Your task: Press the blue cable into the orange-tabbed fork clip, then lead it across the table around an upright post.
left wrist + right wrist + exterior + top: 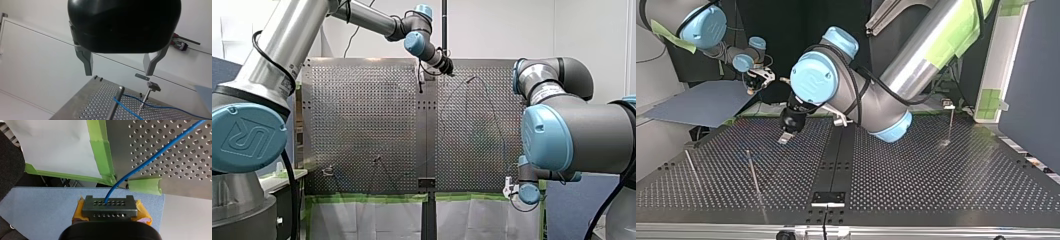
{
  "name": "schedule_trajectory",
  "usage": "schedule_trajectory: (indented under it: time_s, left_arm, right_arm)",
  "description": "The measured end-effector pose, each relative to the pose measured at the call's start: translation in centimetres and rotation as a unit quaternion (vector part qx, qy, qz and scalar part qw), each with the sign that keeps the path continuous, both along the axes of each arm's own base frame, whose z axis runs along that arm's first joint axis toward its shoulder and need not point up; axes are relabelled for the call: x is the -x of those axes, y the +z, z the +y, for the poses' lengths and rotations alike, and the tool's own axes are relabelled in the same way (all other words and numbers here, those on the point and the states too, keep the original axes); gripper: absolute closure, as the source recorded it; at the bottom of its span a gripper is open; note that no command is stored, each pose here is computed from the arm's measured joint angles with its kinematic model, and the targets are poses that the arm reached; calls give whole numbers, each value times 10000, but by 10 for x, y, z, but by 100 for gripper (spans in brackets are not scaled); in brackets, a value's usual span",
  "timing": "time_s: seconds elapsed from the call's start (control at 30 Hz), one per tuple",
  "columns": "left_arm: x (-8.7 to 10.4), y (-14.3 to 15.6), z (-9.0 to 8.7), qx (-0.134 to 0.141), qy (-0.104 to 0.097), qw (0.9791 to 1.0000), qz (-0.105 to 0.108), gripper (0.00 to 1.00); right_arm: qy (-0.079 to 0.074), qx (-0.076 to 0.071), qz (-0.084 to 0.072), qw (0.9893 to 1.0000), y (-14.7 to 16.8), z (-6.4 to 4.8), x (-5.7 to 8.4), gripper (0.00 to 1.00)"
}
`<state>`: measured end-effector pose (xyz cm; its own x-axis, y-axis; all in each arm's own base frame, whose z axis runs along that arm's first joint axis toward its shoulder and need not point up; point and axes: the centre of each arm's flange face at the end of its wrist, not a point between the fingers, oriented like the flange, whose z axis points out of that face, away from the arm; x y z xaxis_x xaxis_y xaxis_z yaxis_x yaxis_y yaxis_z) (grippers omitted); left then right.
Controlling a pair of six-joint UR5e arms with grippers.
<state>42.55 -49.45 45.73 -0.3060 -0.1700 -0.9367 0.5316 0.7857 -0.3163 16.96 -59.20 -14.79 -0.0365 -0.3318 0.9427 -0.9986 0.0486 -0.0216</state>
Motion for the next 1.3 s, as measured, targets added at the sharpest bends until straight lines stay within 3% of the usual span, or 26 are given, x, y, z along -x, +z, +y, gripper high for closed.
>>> schedule_trajectory:
  time_s: [0.2,0.87,1.1,1.3]
  left_arm:
    - [2,-6,5,-139,122,9997,150,0]
    - [4,-9,8,-287,180,9992,210,0]
    - [11,-8,21,-636,398,9970,178,0]
    - [16,0,38,-586,724,9957,-16,0]
  right_arm:
    - [4,10,-1,10000,0,-1,0,100]
    - [3,10,-7,10000,1,-1,-1,100]
    - [4,7,-4,10000,0,-1,-1,100]
    - [6,7,-1,10000,0,-1,-1,100]
